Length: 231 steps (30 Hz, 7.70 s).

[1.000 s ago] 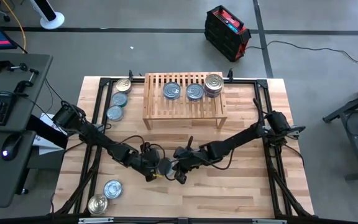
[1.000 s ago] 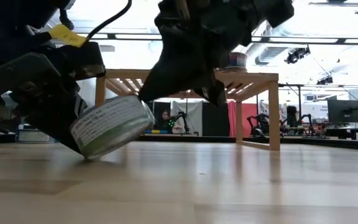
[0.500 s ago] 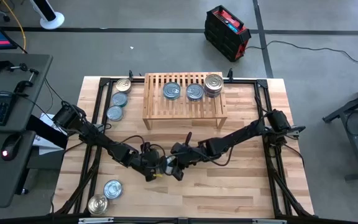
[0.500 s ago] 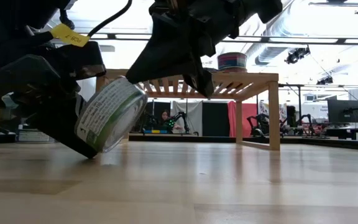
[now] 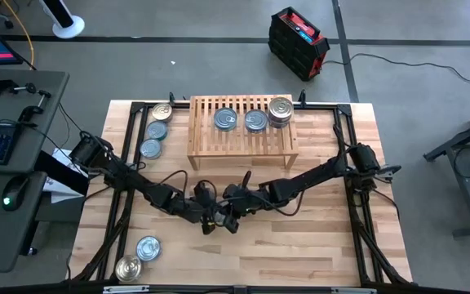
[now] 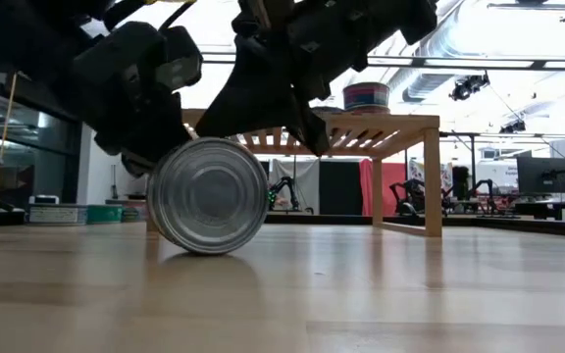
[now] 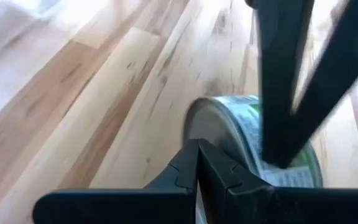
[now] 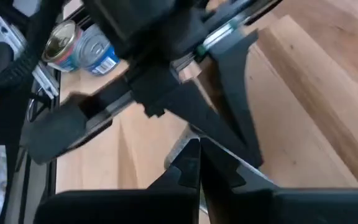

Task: Stack canned seafood by type on shelf
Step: Put the white tuna can on the shelf, then stack the blue tuna can on the blue tuna can on the shelf

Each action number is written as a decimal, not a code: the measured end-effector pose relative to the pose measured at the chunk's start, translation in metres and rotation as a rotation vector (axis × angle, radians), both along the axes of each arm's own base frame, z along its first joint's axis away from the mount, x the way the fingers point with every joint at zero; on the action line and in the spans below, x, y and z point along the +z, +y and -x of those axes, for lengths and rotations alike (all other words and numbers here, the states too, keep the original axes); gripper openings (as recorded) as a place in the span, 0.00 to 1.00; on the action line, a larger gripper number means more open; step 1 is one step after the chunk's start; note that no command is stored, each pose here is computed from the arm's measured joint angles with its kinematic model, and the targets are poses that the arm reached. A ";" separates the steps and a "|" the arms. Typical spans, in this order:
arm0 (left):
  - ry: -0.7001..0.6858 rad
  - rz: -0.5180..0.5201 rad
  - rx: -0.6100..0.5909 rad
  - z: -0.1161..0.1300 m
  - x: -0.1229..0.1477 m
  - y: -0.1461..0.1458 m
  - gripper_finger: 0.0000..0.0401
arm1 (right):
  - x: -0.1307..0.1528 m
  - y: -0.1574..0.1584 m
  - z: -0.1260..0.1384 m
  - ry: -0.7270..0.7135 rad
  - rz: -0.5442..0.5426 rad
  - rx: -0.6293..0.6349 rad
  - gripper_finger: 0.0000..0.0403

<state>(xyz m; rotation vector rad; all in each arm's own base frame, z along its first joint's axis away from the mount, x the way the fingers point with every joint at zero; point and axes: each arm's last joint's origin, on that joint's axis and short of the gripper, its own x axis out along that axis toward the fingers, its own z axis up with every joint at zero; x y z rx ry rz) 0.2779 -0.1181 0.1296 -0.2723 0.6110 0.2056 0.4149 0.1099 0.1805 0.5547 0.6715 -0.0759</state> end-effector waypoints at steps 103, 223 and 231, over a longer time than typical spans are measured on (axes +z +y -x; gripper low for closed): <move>-0.864 0.058 0.309 0.183 0.237 0.061 0.00 | 0.105 -0.160 -0.098 0.352 1.307 0.151 0.41; 0.122 0.040 0.343 0.077 0.200 0.184 0.00 | 0.320 -0.151 0.133 0.028 0.446 0.120 0.00; 0.240 0.081 0.139 0.102 0.201 0.124 0.00 | 0.319 -0.152 0.130 0.017 0.468 0.135 0.00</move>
